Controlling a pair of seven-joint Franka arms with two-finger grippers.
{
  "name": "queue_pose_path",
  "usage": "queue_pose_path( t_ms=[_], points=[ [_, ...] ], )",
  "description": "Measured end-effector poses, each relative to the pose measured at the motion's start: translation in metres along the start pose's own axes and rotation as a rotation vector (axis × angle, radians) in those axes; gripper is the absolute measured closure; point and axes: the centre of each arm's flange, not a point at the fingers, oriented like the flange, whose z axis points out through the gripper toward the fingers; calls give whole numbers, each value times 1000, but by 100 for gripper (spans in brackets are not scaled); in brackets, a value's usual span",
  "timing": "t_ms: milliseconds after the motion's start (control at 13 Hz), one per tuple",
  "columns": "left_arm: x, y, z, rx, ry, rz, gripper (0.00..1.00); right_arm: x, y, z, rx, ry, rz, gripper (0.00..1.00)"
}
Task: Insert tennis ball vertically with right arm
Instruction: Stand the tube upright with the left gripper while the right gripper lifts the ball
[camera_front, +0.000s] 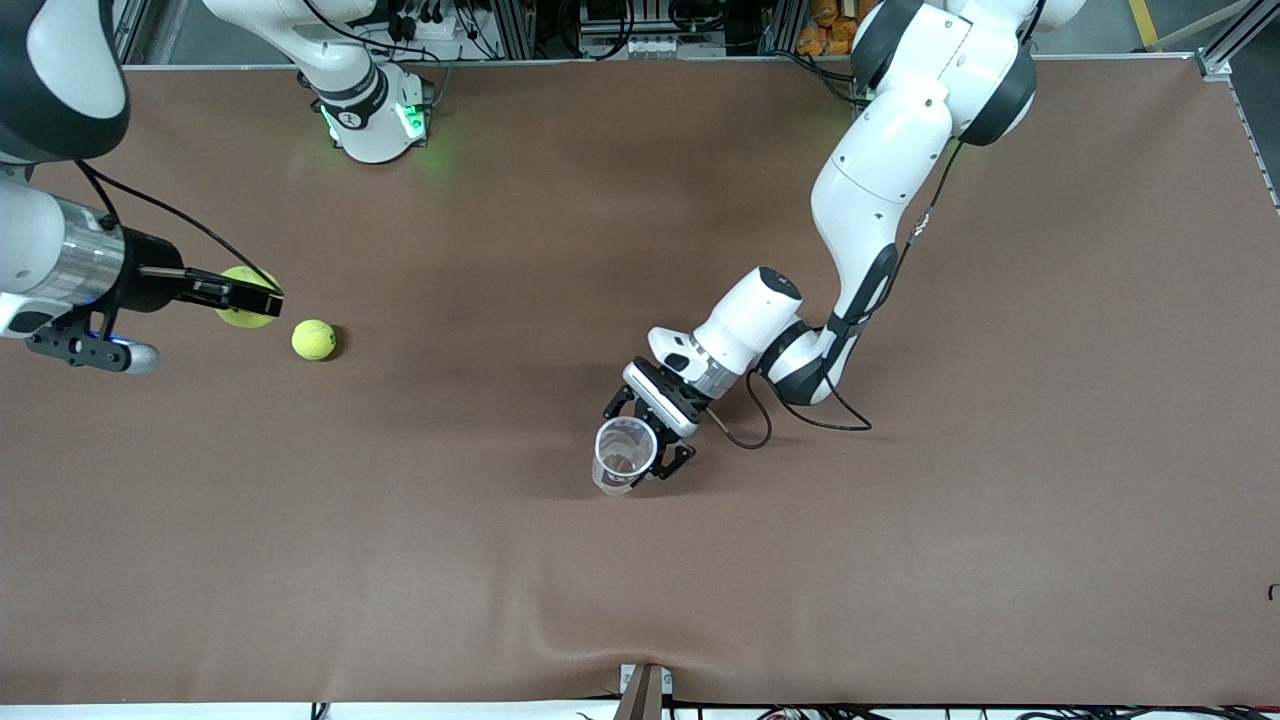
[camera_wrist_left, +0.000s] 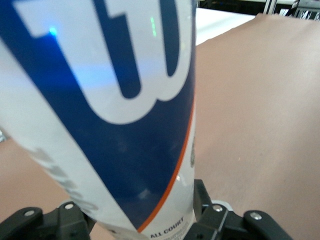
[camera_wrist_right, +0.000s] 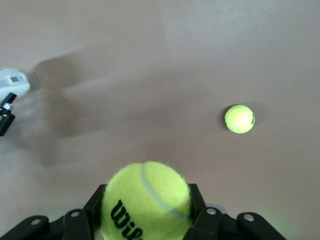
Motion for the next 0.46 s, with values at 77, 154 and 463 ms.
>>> queue_pose_path(
  t_ms=[77, 154, 463],
  points=[
    [-5, -1, 0, 0, -9, 0, 24, -1, -8, 1, 1, 10, 12, 32],
    [-8, -2, 0, 1, -17, 9, 24, -3, -17, 2, 2, 21, 28, 32],
    [-15, -15, -1, 23, -33, 69, 24, -16, -63, 6, 11, 61, 100, 32]
  ],
)
